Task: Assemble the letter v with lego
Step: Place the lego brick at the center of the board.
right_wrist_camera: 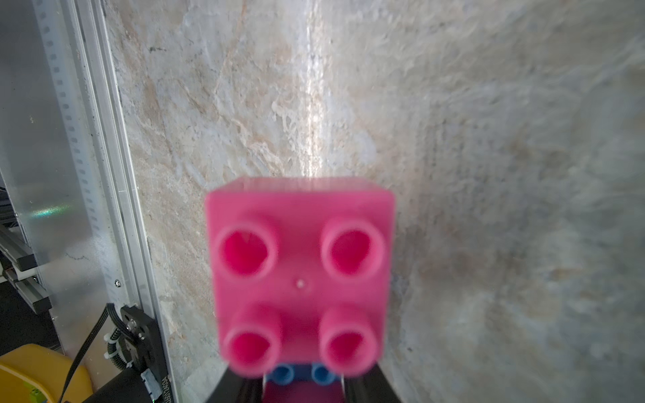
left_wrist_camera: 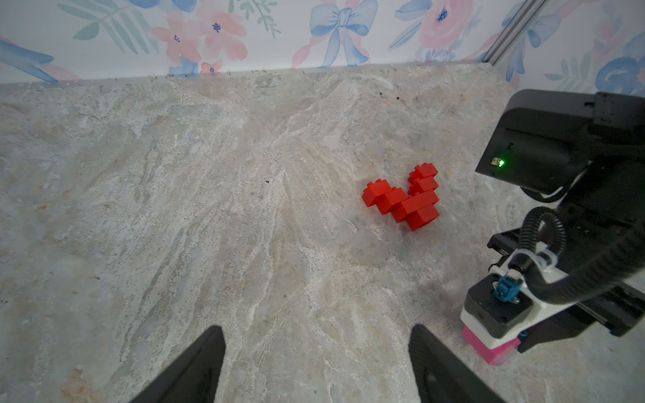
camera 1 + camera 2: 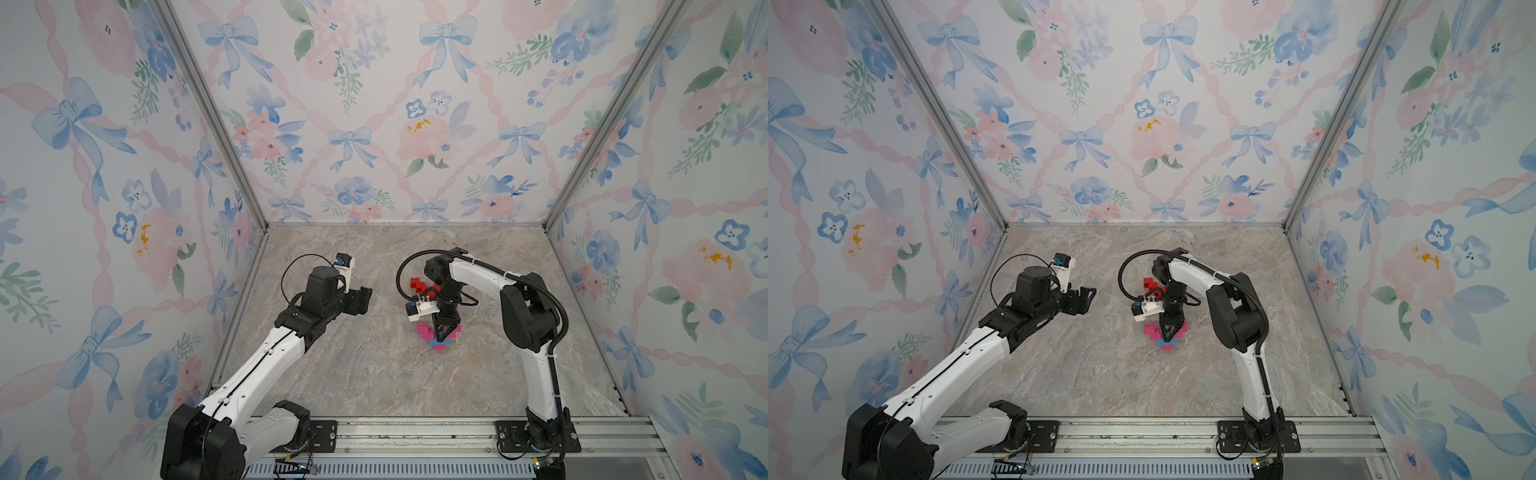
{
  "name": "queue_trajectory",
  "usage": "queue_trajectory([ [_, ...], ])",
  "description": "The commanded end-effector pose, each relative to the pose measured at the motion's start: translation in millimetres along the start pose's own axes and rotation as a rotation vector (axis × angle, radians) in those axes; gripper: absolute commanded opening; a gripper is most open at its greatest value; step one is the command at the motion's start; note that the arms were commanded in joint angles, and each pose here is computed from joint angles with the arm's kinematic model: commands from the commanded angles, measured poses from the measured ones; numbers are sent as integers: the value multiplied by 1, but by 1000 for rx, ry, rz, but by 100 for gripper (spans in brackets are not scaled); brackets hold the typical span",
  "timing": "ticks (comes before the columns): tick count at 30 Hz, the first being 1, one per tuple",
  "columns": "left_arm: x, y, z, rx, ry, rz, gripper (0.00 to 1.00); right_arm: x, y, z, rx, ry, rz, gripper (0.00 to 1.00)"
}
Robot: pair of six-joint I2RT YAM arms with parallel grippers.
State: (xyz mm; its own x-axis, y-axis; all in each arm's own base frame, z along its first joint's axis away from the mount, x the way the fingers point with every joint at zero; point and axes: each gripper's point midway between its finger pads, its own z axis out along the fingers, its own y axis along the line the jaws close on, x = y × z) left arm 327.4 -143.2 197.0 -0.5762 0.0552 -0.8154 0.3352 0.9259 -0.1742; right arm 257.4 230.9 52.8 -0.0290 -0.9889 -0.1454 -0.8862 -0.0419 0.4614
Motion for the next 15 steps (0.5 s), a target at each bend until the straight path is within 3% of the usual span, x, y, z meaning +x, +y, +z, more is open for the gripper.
queue_trajectory([
  [1, 5, 1, 4, 8, 7, -18, 86, 1, 2, -1, -57, 3, 4, 37],
  [6, 9, 1, 6, 12, 18, -22, 86, 2, -4, -2, -71, 10, 19, 49],
  [10, 11, 2, 4, 7, 14, -22, 86, 4, -11, -7, -48, 5, 26, 53],
  [15, 6, 2, 1, 2, -1, -18, 86, -2, -40, -33, 145, -42, 68, 69],
])
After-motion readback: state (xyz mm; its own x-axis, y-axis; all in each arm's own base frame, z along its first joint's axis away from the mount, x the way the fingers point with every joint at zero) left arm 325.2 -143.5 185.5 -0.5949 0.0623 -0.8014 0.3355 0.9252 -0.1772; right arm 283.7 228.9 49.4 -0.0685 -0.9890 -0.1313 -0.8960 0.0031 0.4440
